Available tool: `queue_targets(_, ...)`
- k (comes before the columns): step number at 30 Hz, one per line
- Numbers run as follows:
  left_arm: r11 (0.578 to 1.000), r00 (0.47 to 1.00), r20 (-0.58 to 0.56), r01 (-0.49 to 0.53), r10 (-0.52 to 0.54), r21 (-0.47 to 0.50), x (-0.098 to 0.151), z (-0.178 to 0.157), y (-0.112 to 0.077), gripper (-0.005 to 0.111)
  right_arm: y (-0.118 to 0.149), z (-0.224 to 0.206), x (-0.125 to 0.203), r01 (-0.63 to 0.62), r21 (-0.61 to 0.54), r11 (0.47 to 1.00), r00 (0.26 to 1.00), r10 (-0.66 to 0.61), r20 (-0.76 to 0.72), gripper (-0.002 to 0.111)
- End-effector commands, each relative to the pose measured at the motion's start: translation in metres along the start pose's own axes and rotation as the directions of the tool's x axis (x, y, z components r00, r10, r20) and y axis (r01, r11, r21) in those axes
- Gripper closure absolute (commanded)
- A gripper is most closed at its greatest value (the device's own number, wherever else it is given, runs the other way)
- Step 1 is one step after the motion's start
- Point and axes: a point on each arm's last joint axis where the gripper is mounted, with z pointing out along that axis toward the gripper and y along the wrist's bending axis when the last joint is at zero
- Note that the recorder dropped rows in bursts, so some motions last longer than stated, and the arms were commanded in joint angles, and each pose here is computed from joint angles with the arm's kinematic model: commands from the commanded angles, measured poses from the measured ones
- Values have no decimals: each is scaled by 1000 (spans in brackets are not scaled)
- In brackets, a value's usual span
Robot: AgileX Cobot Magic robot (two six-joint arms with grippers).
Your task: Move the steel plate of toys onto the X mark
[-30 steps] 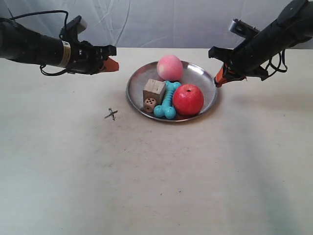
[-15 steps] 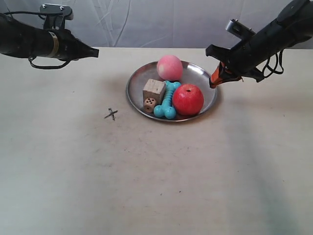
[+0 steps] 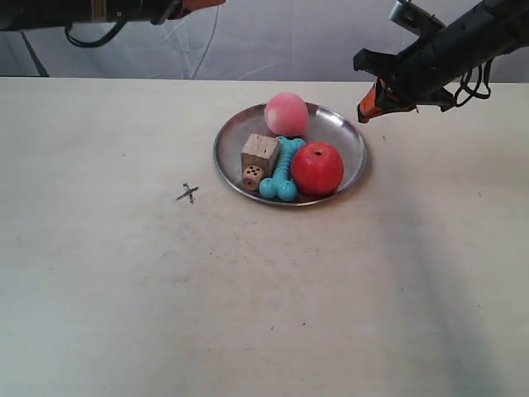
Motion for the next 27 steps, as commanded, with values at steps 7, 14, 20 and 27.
queue_targets(7, 817, 965, -35, -240, 261, -525, -55, -35, 7, 107, 37, -14, 0, 103, -19, 995, 994, -102, 35, 108)
queue_targets(14, 618, 967, -49, -198, 250, -761, -46, -53, 32, 107, 62, -12, 6, 190, -12, 982, 982, -190, 14, 108)
queue_targets(20, 334, 952, -228, -287, 205, -898, -14, -78, 54, 107, 65, -14, 8, 182, -23, 983, 983, -183, -5, 108)
queue_targets(27, 433, 904, -279, -120, -324, -893, 37, -81, 47, 107, 62, -14, 8, 162, 9, 987, 987, -162, -6, 108)
